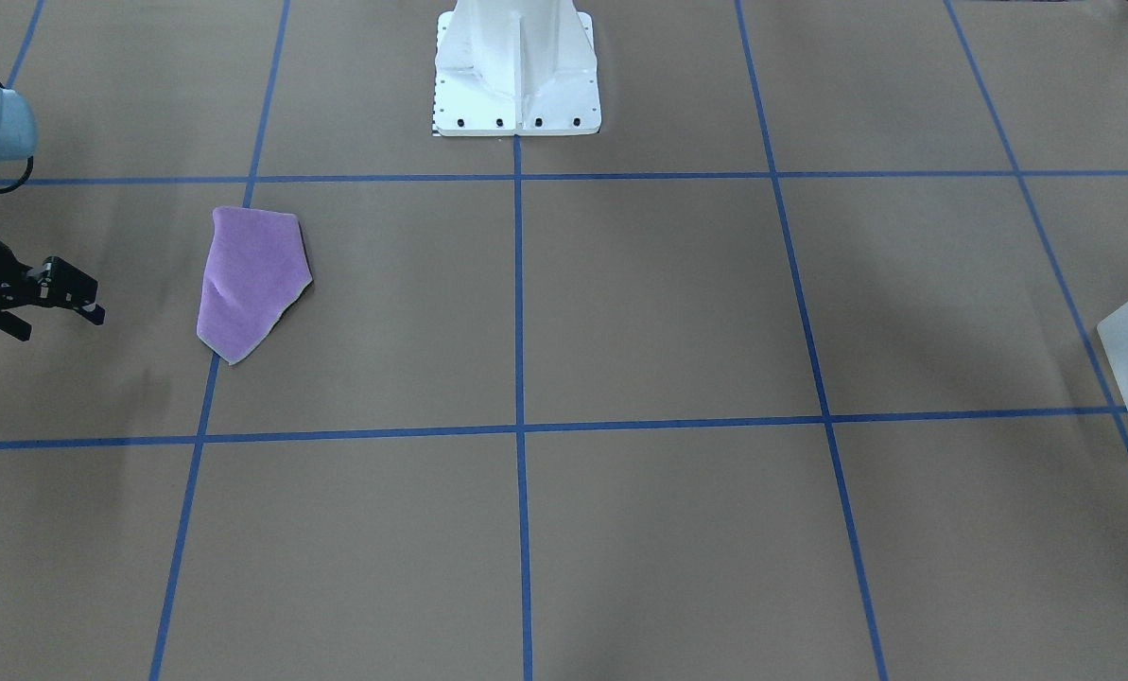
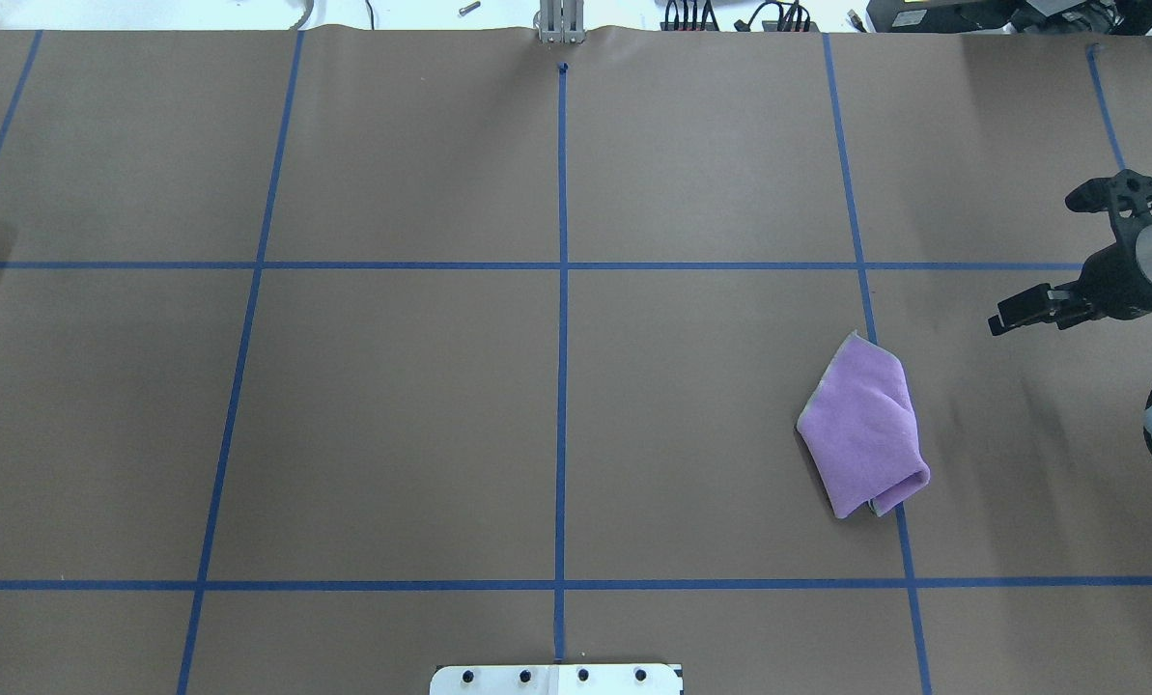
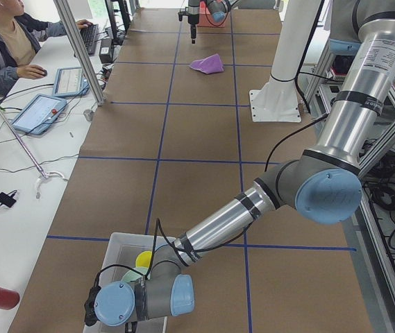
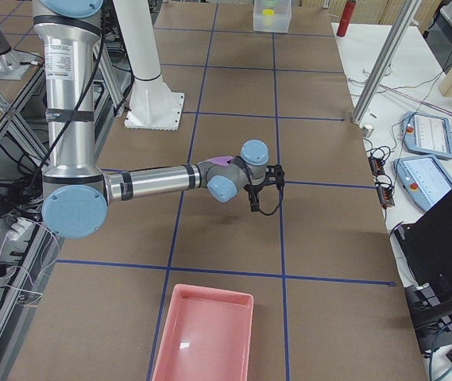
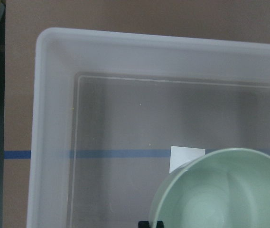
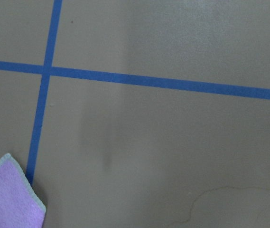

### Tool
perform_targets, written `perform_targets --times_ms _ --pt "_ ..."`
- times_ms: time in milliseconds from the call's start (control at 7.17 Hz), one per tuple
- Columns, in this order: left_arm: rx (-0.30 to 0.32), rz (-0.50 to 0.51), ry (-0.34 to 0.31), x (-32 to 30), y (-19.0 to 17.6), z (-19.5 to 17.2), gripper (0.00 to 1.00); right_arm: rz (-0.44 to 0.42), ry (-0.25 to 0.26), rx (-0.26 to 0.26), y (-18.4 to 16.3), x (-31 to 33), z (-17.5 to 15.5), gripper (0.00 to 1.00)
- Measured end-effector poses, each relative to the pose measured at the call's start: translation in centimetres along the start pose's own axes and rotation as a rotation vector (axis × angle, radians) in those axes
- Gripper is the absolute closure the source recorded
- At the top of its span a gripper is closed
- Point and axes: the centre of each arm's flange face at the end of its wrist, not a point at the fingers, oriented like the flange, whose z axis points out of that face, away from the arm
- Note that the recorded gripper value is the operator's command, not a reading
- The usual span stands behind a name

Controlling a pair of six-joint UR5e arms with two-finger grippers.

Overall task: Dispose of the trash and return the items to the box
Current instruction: 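Carry the green bowl into the clear bin with the left gripper while the right hovers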

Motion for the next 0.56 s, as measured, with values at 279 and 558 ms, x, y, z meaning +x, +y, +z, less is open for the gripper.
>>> perform_targets --times_ms 279,558 --pt "0.032 -0.174 -0.061 -0.2 -0.6 -0.3 1.00 0.000 0.000 -0.001 0.0 0.0 0.1 0.00" --pt "0.084 -0.270 -0.152 -0.5 -1.5 -0.5 1.00 -0.003 -0.002 0.000 0.0 -0.1 0.0 0.00"
